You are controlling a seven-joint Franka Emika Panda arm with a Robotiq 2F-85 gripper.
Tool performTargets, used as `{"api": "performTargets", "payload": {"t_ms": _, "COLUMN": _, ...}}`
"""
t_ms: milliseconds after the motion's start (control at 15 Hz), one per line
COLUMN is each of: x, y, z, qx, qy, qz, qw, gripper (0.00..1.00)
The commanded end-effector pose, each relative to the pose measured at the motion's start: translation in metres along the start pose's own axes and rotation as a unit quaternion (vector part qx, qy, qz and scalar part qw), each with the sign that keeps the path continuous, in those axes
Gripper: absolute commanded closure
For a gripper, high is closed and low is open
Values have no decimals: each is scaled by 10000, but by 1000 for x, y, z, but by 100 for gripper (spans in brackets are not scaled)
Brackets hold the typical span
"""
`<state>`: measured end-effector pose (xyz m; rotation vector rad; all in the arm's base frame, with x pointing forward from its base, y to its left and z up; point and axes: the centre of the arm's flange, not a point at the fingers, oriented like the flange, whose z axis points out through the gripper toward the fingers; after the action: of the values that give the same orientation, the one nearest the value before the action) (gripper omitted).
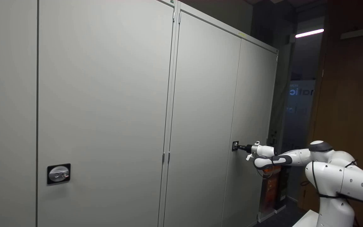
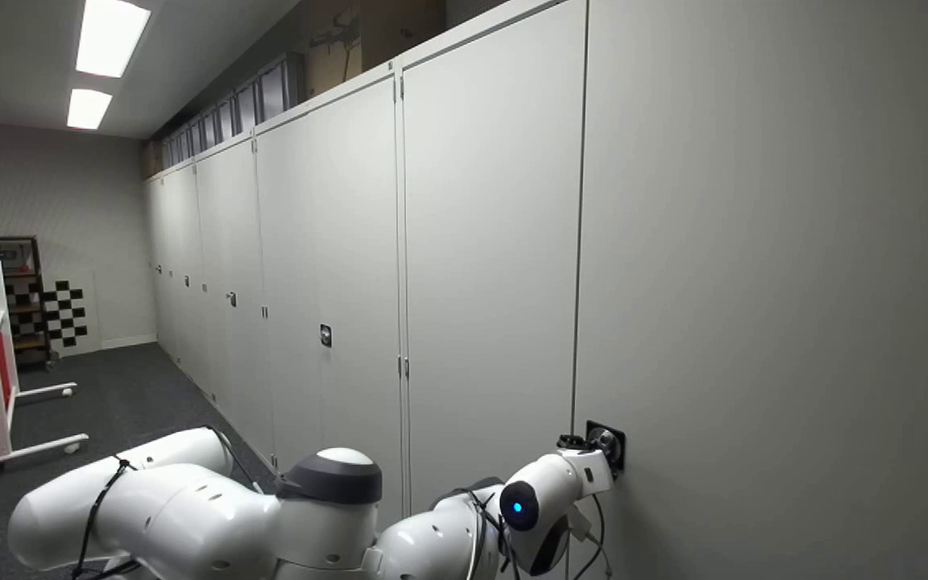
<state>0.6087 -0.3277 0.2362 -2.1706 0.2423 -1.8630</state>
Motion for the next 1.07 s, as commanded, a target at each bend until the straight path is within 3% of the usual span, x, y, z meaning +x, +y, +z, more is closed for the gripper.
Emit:
{"api": "performTargets", "payload": {"t_ms": 0, "x": -25, "y": 32, "z": 31, "qx": -507, "qy": -33, "qz": -318, "qw": 9982, "gripper": 92}}
{"api": "performTargets", "payload": {"t_ms": 1000, "x": -26, "y": 37, "z": 31, "qx": -616, "qy": -30, "qz": -1052, "qw": 9925, "gripper": 92}}
